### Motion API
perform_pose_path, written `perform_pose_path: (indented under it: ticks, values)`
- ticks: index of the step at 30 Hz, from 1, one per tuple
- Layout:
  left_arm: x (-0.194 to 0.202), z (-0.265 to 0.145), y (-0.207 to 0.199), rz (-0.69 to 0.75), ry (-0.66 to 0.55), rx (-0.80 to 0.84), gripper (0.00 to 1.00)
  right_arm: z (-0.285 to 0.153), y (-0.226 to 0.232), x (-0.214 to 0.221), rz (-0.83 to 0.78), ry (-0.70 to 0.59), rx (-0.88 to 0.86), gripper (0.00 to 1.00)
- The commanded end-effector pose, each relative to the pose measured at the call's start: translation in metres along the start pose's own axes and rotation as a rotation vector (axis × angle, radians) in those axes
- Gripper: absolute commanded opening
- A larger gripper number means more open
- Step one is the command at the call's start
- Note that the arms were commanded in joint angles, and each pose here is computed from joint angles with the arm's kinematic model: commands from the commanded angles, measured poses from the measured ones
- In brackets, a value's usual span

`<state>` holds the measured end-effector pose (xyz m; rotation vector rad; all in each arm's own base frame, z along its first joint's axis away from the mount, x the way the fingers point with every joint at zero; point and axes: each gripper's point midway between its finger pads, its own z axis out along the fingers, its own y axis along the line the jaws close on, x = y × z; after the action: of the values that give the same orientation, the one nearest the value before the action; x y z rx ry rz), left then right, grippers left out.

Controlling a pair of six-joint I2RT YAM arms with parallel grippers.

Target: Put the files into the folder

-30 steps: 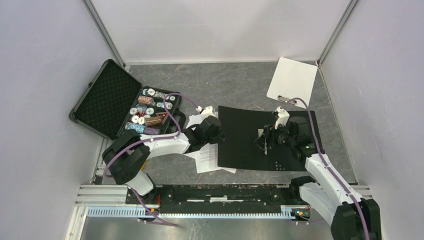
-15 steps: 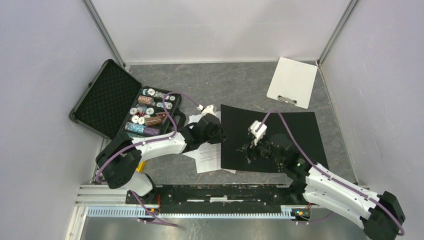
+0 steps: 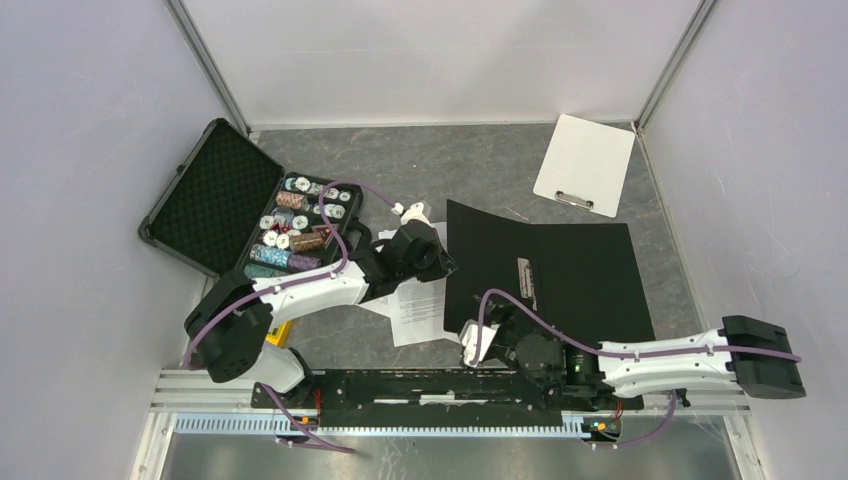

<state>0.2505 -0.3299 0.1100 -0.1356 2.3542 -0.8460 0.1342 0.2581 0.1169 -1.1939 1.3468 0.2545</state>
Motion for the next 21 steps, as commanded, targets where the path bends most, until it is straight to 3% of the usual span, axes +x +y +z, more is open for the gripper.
perform_pose_path:
  ticks: [1,15,21]
  values:
    - [-0.015,0.002,0.011,-0.022,-0.043,-0.078,0.02,-0.002,-0.018,-0.011,-0.079,-0.020,0.152,0.87]
    - [-0.019,0.012,0.035,0.007,-0.065,-0.167,0.02,0.000,0.000,-0.004,-0.116,0.016,0.121,0.86]
    - [-0.005,0.022,0.053,0.025,-0.033,-0.219,0.12,-0.009,-0.008,-0.003,0.006,-0.008,0.150,0.86]
